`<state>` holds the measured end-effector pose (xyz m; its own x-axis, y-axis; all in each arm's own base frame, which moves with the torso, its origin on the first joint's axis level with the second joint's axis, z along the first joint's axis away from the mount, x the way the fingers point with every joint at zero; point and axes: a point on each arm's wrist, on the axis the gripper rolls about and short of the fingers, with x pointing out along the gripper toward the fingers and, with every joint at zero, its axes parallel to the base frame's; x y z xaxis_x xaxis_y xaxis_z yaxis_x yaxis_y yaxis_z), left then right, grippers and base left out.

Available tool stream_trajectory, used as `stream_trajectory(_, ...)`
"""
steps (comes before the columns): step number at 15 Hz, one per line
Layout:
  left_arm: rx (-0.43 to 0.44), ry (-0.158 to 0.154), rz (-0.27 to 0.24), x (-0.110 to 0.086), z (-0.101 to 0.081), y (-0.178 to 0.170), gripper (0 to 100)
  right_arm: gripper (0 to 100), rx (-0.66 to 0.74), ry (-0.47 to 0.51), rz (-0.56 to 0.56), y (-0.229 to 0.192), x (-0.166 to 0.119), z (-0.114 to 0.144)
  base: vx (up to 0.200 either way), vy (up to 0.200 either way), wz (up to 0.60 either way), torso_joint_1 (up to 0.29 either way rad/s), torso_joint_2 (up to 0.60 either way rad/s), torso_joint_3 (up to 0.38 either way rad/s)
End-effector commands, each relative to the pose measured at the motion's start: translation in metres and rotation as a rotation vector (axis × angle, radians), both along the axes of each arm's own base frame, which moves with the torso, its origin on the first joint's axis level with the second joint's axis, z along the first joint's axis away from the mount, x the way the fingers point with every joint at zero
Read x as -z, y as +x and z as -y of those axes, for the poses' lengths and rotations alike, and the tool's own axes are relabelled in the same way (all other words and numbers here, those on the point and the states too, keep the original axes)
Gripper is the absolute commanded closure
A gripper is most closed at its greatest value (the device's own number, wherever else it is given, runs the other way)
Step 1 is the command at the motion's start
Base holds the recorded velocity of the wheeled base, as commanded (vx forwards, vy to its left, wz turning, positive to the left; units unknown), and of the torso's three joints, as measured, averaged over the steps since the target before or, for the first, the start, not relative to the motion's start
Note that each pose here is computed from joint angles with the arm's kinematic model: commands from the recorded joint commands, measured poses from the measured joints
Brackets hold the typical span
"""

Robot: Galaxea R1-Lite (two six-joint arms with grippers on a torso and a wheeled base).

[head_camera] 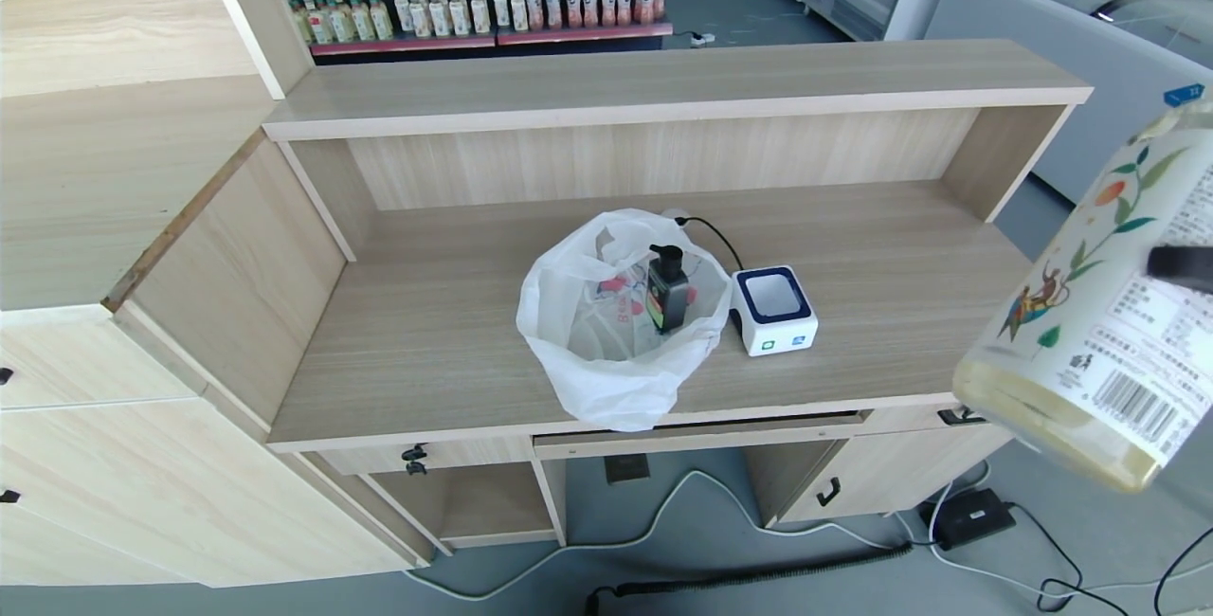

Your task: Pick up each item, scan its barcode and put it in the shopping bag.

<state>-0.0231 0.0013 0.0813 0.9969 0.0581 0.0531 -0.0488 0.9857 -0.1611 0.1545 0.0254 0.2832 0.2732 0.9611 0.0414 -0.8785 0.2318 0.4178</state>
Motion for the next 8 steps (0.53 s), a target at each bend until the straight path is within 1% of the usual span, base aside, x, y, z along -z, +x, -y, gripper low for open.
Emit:
stream_trajectory(1,0.0,-0.001,0.001,0.0,0.0,0.0,0,100,-0.032,0.005,0.039,-0.014,-0.008,-0.004,0.0,0.0,0.0,0.0,0.0,0.0)
stream_trajectory(5,0.0,-0.001,0.001,0.0,0.0,0.0,0,100,-0.073,0.025,0.018,-0.029,-0.015,-0.008,0.0,0.0,0.0,0.0,0.0,0.0)
stream_trajectory(8,0.0,-0.001,0.001,0.0,0.0,0.0,0,100,-0.15,0.045,0.024,-0.039,-0.03,-0.016,0.0,0.0,0.0,0.0,0.0,0.0)
